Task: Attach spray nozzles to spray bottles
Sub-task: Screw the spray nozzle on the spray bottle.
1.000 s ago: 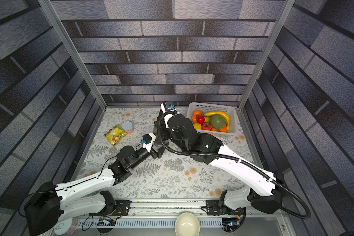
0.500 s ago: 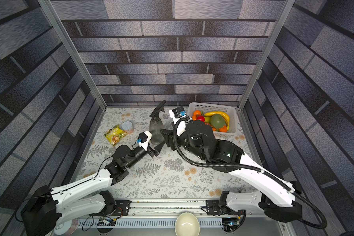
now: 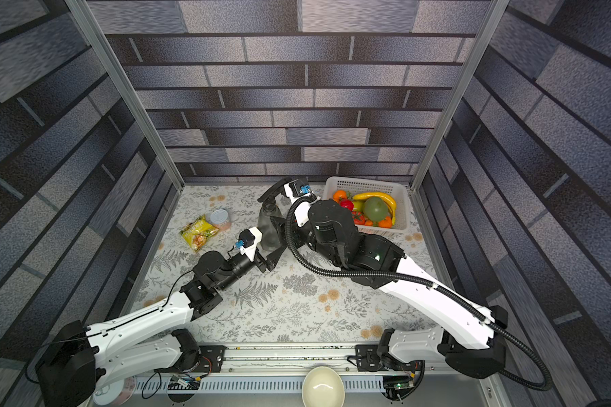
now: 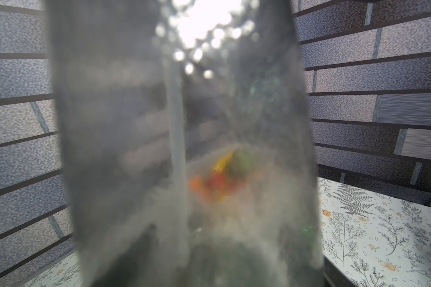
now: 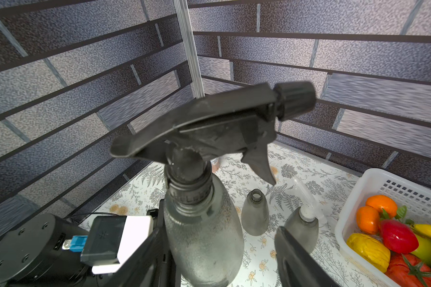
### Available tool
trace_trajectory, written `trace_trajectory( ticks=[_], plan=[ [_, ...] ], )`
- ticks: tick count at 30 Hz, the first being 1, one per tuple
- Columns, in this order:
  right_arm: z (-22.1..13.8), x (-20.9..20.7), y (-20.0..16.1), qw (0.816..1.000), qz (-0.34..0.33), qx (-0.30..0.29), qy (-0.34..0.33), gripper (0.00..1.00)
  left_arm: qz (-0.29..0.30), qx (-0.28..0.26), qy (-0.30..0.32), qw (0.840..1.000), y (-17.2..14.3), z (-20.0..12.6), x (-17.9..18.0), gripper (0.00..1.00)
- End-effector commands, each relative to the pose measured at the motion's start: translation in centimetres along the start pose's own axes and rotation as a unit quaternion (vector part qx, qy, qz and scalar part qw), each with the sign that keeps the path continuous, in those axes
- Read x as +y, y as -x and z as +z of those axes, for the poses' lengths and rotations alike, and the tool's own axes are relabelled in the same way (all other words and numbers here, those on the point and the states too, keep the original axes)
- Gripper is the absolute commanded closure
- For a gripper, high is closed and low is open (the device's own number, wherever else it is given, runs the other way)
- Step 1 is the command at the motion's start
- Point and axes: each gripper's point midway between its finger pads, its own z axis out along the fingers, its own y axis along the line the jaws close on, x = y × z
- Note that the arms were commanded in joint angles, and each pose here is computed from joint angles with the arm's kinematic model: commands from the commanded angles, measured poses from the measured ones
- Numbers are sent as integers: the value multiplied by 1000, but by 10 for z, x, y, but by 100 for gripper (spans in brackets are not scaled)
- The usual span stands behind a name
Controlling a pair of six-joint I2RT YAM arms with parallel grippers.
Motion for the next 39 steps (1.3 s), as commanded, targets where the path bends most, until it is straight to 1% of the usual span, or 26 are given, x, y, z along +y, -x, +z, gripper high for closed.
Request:
trace_trajectory(
  ticks=[1, 7, 9, 13, 15, 20, 24, 28, 30, 32, 34, 37, 39],
  plan=[
    [-15, -5, 28, 999, -1, -41, -3, 28, -3, -26, -7, 1000, 16, -1, -3, 25],
    [-28, -5, 31, 999, -40, -21, 20, 12, -7, -27, -16, 999, 15, -3, -6, 25],
    [-30, -4, 31, 998, -49, -17, 45, 10, -9, -28, -21, 999, 16, -4, -7, 25],
    [-38, -3, 31, 992, -75, -14, 100, 3, -18, -29, -38, 999, 17, -7, -13, 25],
    [-39, -11, 33, 990, -79, -23, 113, 0, -26, -30, -47, 998, 19, -8, -16, 25],
    [-37, -18, 28, 979, -102, -24, 172, 0, -46, -25, -73, 996, 18, -11, -24, 25],
    [-33, -23, 33, 971, -91, -26, 218, 0, -61, -21, -89, 994, 18, -13, -30, 25],
    [-22, -15, 36, 959, -60, -29, 275, 0, -67, -26, -93, 993, 21, -12, -31, 25],
    [-20, -8, 36, 951, -49, -25, 303, 2, -69, -27, -93, 993, 22, -11, -31, 25],
    [-18, -4, 38, 946, -31, -25, 321, 7, -70, -27, -94, 993, 21, -11, -31, 25],
    [-15, 2, 39, 936, -5, -27, 350, 15, -70, -27, -93, 993, 21, -9, -30, 25],
    [-12, 10, 38, 921, 34, -24, 387, 34, -71, -27, -93, 993, 20, -7, -30, 25],
    [-11, 10, 40, 919, 44, -37, 389, 37, -71, -25, -94, 993, 19, -6, -30, 25]
  ],
)
